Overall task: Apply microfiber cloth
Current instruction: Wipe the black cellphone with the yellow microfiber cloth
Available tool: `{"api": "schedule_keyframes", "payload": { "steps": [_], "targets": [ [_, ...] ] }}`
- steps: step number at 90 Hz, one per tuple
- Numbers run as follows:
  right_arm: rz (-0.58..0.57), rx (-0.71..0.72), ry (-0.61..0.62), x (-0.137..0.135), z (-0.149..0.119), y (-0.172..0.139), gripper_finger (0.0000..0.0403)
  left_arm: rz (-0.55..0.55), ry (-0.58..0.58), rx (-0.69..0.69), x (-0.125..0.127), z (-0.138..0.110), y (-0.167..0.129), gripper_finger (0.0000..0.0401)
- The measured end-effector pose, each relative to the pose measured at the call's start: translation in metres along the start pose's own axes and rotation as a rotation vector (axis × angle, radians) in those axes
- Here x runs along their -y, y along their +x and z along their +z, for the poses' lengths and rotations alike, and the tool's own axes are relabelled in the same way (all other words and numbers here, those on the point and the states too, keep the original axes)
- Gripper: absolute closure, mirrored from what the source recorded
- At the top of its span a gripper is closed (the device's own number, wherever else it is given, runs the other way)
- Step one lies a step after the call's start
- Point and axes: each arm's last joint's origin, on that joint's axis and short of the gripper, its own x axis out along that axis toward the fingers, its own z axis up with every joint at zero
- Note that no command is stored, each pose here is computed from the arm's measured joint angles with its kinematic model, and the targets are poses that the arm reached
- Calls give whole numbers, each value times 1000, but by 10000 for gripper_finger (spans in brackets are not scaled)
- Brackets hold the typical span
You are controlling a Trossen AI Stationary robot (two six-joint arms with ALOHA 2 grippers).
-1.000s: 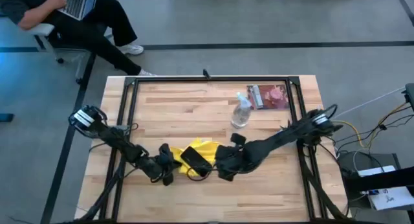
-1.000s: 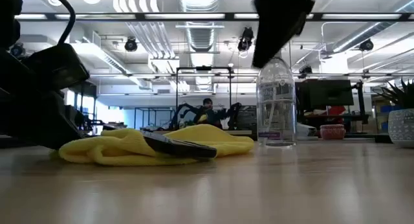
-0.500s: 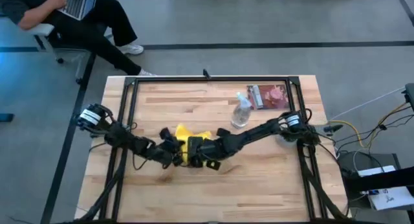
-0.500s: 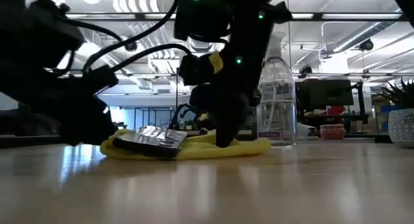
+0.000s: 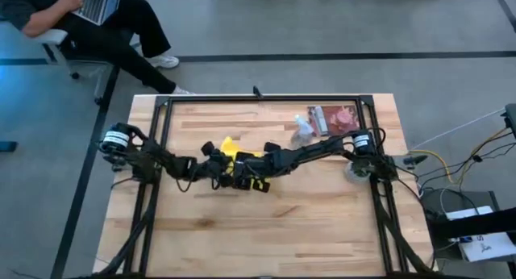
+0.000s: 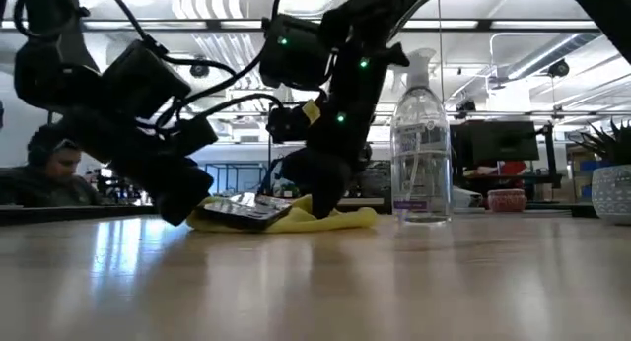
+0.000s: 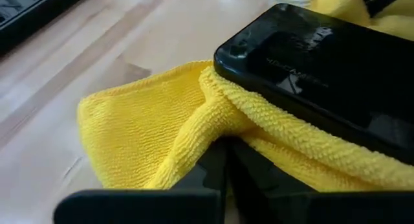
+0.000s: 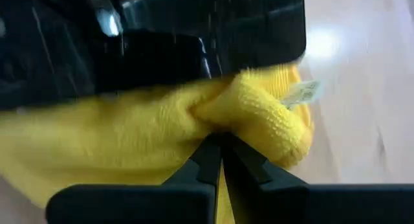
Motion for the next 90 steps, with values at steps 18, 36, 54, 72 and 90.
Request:
{"api": "schedule_keyframes", "payload": {
  "steps": [18,36,54,72,90],
  "targets": [
    [12,80,-42,4,8,11,403,-1,57,-10,-4,-1,0,401],
    [1,125,-25,14,14,21,403,39,44,-30,-15,-4,3,401],
    [-10,161,-43,27,20,26,403,80,49,-50,-27,-3,5,401],
    [-32,190,15,48,26,31,403,154,44,-83,-42,0,3,401],
    [-71,212,75,65,29,35,403,193,46,-89,-54,6,-1,401]
  ]
}}
